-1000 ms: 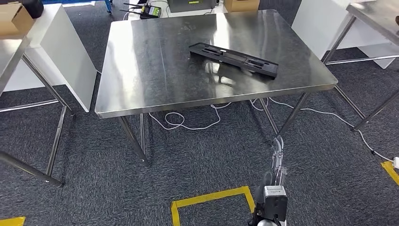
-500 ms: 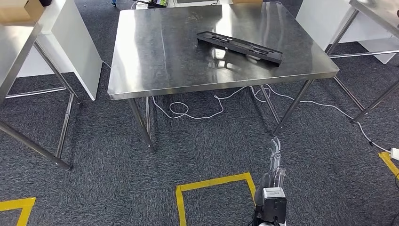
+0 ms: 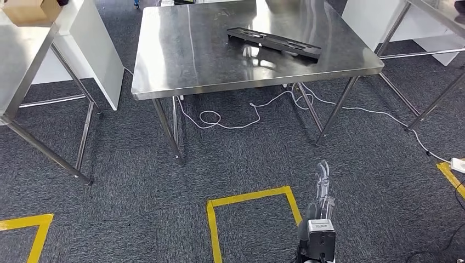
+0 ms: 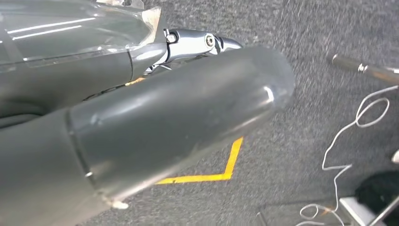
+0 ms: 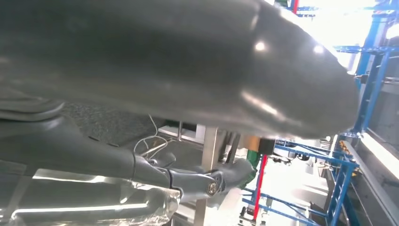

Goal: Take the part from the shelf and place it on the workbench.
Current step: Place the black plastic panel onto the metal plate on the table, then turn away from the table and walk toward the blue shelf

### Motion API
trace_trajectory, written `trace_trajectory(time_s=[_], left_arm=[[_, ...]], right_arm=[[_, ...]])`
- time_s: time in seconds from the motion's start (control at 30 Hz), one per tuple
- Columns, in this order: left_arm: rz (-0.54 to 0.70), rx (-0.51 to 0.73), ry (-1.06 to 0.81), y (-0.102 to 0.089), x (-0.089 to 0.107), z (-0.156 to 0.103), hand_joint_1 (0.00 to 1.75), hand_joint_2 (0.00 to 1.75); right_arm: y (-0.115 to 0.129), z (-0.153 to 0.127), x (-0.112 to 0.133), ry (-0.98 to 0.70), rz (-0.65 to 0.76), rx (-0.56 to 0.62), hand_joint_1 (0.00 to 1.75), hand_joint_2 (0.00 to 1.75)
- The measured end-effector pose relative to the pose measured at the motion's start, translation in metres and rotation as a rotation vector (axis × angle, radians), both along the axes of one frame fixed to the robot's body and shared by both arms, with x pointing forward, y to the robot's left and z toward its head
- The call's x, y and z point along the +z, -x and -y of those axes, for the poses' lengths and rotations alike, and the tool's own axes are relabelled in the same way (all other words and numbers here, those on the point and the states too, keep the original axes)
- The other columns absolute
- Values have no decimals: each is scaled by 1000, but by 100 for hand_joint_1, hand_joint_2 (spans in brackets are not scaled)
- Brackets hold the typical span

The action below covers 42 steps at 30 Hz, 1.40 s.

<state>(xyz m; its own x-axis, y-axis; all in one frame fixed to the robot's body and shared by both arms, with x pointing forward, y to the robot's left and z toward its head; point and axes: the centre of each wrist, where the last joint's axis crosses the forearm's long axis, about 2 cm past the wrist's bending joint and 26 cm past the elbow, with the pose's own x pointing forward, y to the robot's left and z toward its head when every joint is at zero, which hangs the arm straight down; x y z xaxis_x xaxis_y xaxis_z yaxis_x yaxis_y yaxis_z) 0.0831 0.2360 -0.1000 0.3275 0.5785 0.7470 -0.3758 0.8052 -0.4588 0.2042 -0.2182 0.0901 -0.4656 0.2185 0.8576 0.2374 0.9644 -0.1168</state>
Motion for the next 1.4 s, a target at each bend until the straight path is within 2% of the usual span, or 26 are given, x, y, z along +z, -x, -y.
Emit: trace_trajectory(time_s=[1.17,1.4], left_arm=[[18,21,9,-2,1,-1,0,0],[2,44,2,1,0,-2,0,0]], right_arm=[[3,0,2,-2,-16,27,0,0],[1,-1,-3,-75,-51,81,0,0]])
